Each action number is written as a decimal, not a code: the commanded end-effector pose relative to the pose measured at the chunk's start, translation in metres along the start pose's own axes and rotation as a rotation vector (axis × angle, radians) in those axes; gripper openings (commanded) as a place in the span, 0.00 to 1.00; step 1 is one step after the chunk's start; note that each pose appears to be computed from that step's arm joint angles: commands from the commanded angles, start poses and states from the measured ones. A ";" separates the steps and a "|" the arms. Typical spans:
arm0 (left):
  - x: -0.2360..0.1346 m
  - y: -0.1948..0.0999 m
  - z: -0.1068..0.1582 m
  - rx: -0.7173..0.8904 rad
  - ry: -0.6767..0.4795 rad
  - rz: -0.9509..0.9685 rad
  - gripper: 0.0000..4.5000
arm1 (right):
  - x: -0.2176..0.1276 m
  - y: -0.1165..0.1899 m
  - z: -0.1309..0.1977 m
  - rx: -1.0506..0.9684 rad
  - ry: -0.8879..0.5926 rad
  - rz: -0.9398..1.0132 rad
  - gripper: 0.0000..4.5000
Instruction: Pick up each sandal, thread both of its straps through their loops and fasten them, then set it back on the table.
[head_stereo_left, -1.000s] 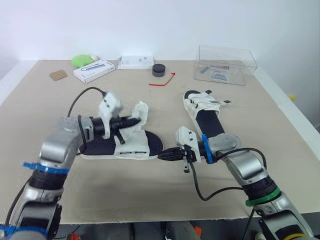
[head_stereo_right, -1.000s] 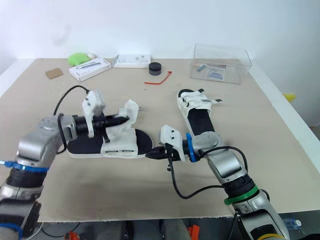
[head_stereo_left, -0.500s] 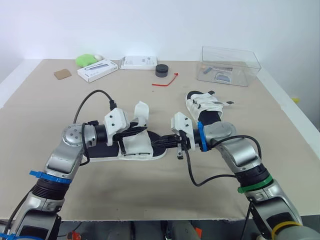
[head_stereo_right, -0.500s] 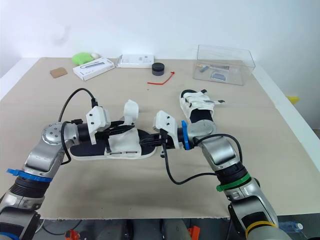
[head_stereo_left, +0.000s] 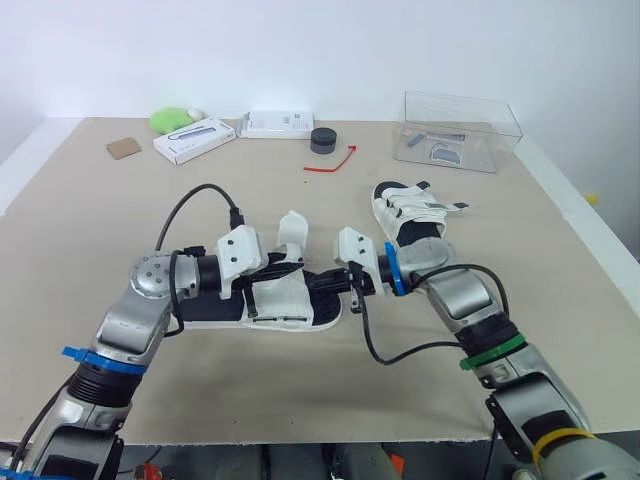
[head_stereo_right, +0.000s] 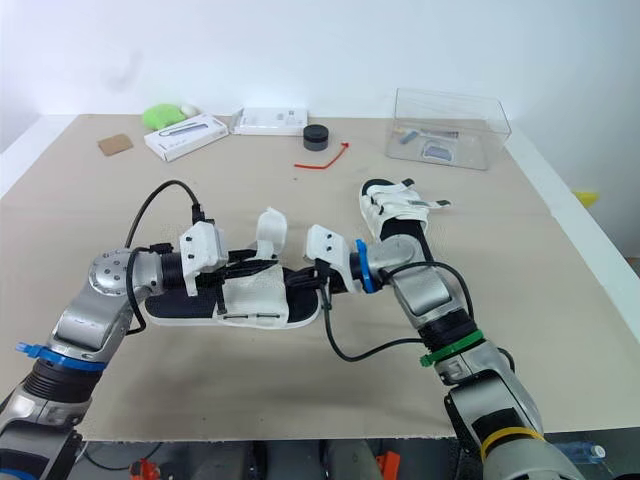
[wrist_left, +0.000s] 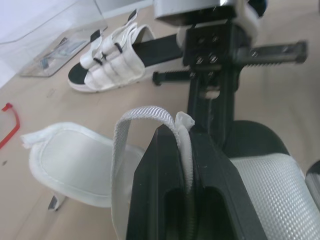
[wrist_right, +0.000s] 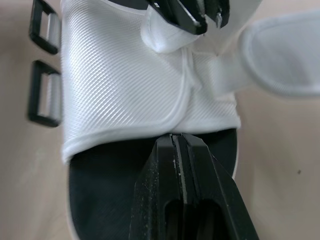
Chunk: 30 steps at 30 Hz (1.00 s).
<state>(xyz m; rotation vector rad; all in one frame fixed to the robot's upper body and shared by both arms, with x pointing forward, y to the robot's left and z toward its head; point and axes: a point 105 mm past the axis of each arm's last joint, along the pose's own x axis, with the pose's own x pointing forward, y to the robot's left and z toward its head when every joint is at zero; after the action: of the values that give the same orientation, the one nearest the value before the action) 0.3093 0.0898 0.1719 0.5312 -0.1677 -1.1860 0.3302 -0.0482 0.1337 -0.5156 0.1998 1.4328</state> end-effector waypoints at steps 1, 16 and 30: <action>-0.002 0.003 0.007 0.015 -0.011 0.033 0.01 | -0.013 0.000 0.024 -0.022 -0.059 -0.013 0.00; 0.000 -0.010 0.017 0.140 -0.034 -0.051 0.01 | 0.006 0.017 -0.007 0.061 0.005 0.022 0.00; -0.032 -0.015 -0.001 0.819 0.035 -0.220 0.01 | 0.006 0.021 -0.007 0.035 0.023 0.052 0.00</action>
<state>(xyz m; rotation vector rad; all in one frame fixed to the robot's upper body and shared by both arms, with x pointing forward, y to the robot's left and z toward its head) 0.2814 0.1094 0.1656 1.2340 -0.5561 -1.3203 0.3122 -0.0435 0.1183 -0.4761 0.2571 1.4659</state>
